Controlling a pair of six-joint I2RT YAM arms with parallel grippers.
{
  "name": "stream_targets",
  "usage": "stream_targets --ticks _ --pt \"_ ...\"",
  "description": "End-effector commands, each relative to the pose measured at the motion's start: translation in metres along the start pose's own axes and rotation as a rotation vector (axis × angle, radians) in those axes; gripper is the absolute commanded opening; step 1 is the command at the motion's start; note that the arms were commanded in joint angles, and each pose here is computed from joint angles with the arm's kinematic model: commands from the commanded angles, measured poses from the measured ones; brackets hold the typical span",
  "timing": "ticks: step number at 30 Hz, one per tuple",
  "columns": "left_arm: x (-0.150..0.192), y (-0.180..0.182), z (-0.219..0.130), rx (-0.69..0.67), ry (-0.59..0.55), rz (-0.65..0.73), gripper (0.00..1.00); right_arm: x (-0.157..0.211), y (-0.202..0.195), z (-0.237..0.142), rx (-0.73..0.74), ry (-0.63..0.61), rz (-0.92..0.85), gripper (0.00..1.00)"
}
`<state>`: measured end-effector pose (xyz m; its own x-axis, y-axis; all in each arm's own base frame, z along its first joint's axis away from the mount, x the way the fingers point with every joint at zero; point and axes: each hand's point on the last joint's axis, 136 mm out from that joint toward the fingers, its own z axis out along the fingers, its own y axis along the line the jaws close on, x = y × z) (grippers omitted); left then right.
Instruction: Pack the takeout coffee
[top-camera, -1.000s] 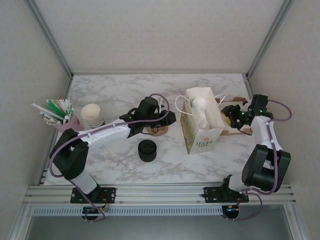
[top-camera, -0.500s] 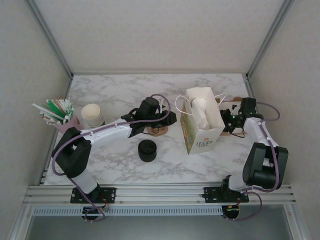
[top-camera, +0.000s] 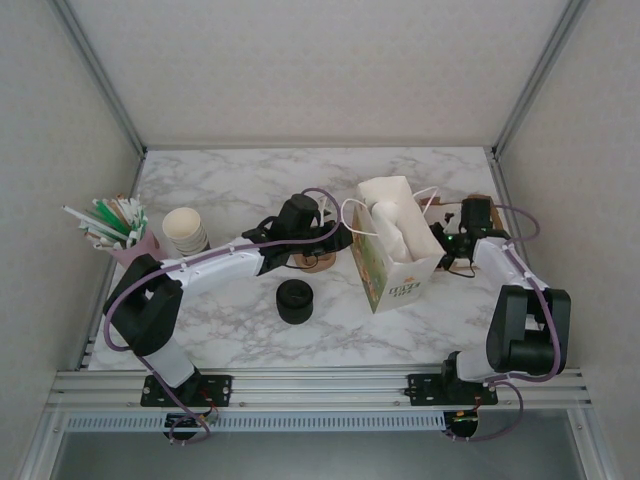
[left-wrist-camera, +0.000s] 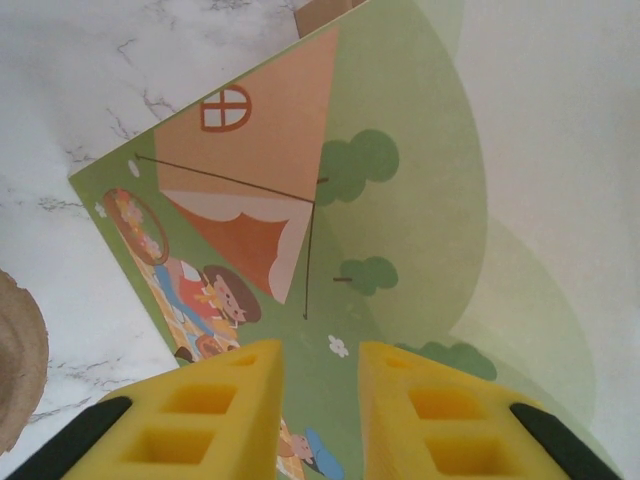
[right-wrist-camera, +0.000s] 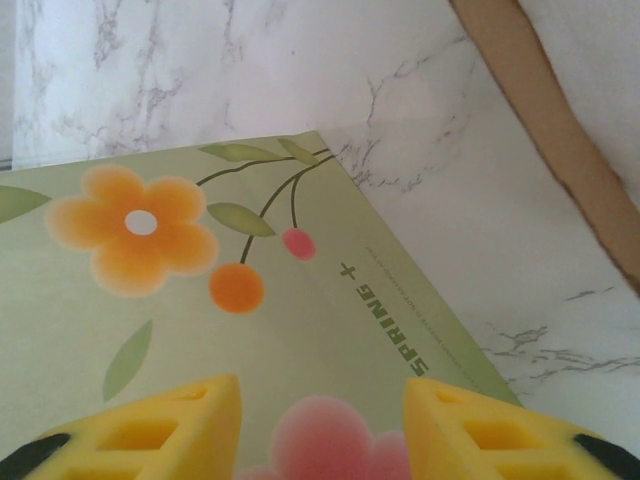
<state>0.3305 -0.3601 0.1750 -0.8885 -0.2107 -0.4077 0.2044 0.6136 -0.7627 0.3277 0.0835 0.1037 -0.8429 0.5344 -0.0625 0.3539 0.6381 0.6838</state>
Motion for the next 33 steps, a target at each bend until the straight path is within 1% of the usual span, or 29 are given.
stream_targets --ticks 1,10,22,27,31,33 --pt "-0.012 -0.019 -0.005 0.044 -0.033 0.012 0.26 0.007 -0.005 0.006 0.025 0.008 0.009 0.46" --pt "-0.017 -0.018 0.003 0.033 -0.033 0.021 0.26 0.020 -0.003 0.000 0.040 0.006 -0.007 0.46" --pt "-0.036 -0.013 0.006 -0.004 -0.051 0.040 0.26 0.038 -0.005 -0.010 0.054 0.002 -0.024 0.47" --pt "-0.038 -0.013 -0.010 -0.027 -0.080 0.048 0.28 0.030 -0.012 -0.027 0.148 -0.069 -0.072 0.49" --pt "-0.041 -0.005 -0.030 -0.081 -0.125 0.057 0.34 0.017 -0.015 -0.049 0.240 -0.165 -0.123 0.53" --pt "-0.041 0.001 -0.039 -0.114 -0.145 0.065 0.41 0.010 -0.016 -0.062 0.285 -0.215 -0.151 0.57"
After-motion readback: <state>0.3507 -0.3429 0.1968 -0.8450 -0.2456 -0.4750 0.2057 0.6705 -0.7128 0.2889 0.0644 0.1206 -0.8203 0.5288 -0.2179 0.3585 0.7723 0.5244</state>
